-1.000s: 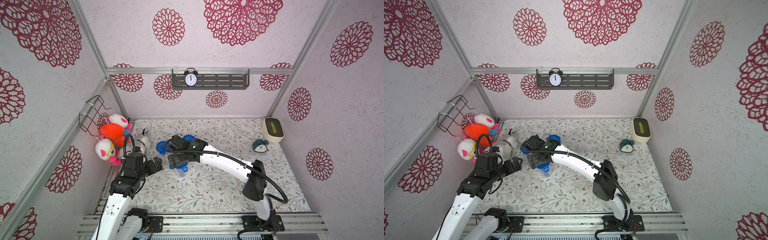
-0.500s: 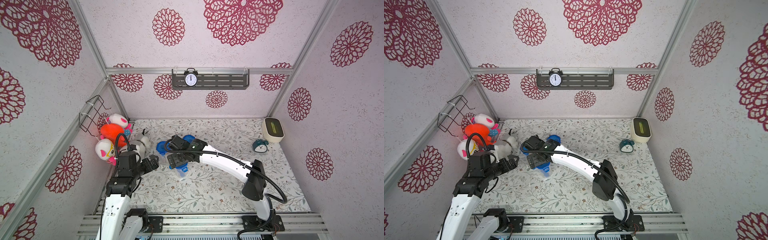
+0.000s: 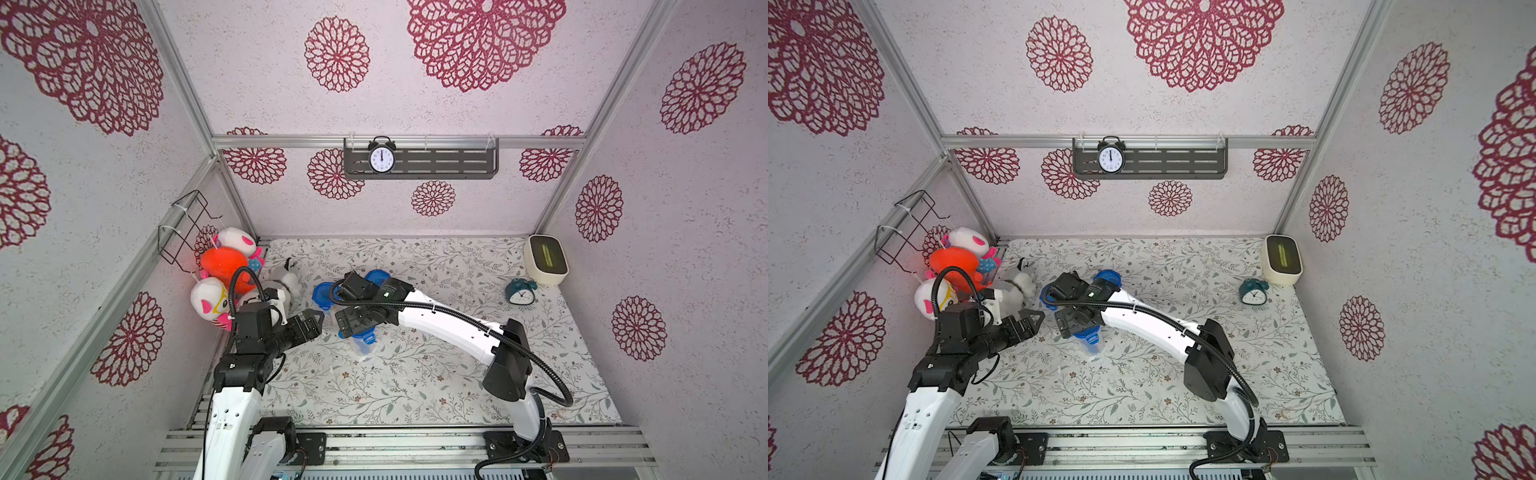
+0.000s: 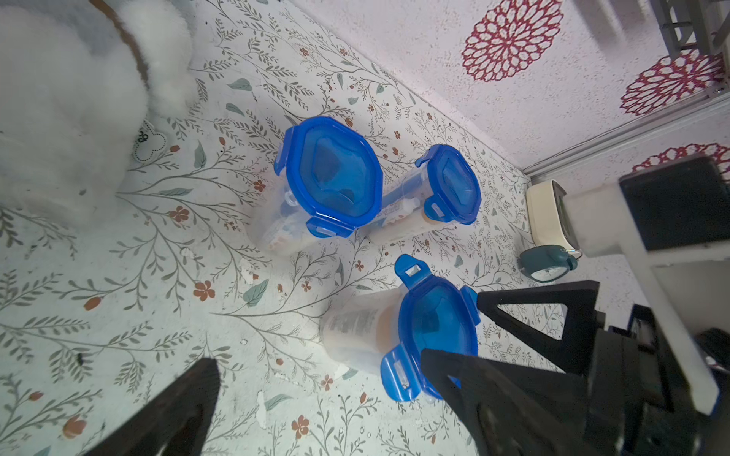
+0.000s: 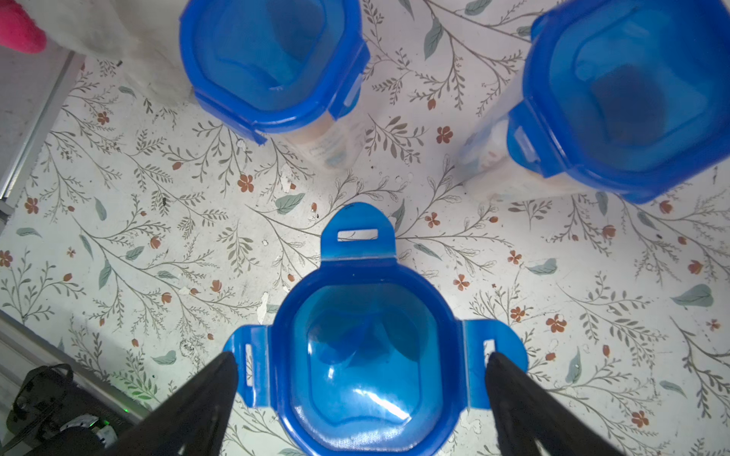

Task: Pack away toiletry kits
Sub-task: Close the fastener on the container.

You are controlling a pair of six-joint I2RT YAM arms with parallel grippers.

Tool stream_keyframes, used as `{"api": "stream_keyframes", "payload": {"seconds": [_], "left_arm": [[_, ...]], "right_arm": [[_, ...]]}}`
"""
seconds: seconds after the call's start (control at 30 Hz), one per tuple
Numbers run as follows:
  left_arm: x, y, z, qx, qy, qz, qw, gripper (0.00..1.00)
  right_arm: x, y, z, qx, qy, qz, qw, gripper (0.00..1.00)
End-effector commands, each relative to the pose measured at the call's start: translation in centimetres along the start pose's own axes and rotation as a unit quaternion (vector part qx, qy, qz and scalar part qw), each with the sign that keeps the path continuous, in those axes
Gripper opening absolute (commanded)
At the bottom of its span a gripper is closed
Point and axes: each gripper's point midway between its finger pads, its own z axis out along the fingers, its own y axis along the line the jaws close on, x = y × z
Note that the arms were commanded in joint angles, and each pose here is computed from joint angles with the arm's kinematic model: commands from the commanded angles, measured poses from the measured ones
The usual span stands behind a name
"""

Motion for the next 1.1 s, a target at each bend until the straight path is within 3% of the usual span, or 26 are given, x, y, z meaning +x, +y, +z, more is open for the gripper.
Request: {"api": "stream_keyframes", "payload": {"seconds": [0.0, 0.9, 1.07], "left_arm": [[-0.3, 0.0, 0.0, 0.002, -0.007, 0.004, 1.0, 0.99], [-0.3, 0.2, -0.1, -0.005, -0.006, 0.007, 1.0, 1.0], [-0.3, 0.2, -0.1, -0.005, -0.007, 0.006, 1.0, 1.0]], "right_arm": [[0.3, -0.6, 0.1, 0.018, 0.002, 0.008, 1.0, 0.99], [2.6, -1.2, 3.4, 0.028, 0.035, 0.005, 0.999, 0.99], [3.0, -1.4, 3.6, 0.029, 0.04, 0.005, 0.999, 0.95]]}}
